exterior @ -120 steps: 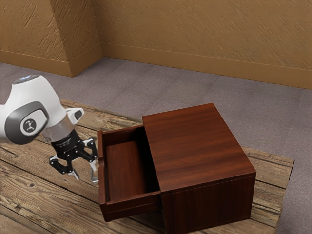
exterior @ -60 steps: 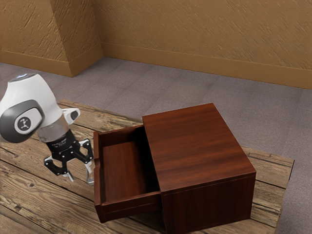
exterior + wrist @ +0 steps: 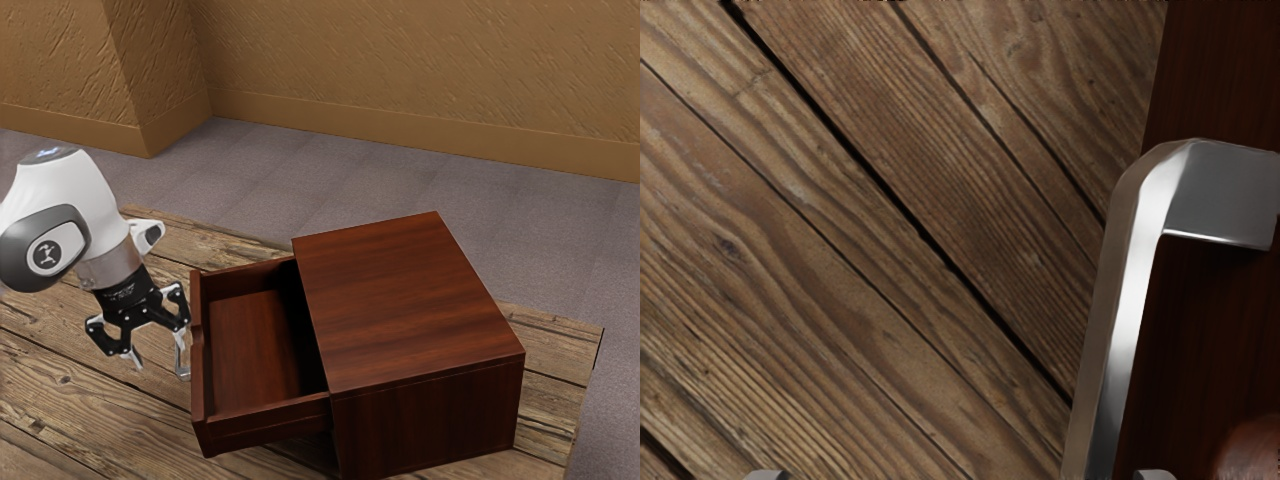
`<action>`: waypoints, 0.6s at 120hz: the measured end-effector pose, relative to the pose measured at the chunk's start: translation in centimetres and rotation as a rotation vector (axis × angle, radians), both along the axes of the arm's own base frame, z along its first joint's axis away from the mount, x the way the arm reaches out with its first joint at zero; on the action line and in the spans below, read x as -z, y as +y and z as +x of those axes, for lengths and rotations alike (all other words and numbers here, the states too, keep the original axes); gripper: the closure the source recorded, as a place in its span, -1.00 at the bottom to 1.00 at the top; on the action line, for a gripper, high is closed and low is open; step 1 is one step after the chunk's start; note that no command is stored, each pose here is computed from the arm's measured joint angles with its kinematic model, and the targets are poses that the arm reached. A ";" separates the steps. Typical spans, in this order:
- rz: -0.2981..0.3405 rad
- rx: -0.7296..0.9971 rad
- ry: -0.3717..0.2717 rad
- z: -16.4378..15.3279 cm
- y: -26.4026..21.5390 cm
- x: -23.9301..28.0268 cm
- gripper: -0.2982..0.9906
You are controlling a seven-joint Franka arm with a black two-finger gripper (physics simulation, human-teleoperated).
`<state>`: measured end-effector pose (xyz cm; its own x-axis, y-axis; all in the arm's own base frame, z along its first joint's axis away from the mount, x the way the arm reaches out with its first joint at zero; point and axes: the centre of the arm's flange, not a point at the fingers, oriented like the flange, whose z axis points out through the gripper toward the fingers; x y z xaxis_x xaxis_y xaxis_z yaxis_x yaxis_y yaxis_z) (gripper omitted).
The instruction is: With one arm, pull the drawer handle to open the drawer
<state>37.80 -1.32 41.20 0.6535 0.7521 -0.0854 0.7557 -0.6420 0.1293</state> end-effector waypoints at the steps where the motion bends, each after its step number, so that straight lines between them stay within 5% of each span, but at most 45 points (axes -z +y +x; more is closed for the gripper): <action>1: 0.000 0.000 0.000 0.0 0.0 0.0 -0.14; 37: -0.018 -0.055 -0.043 0.7 3.8 -4.4 -0.15; 55: 0.048 -0.074 -0.220 8.5 8.8 -22.0 -0.32; 72: 0.181 0.167 -0.342 12.0 2.2 -35.1 -0.41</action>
<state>49.77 0.91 76.26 0.7355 0.6163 0.2816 0.5725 -0.7875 0.2282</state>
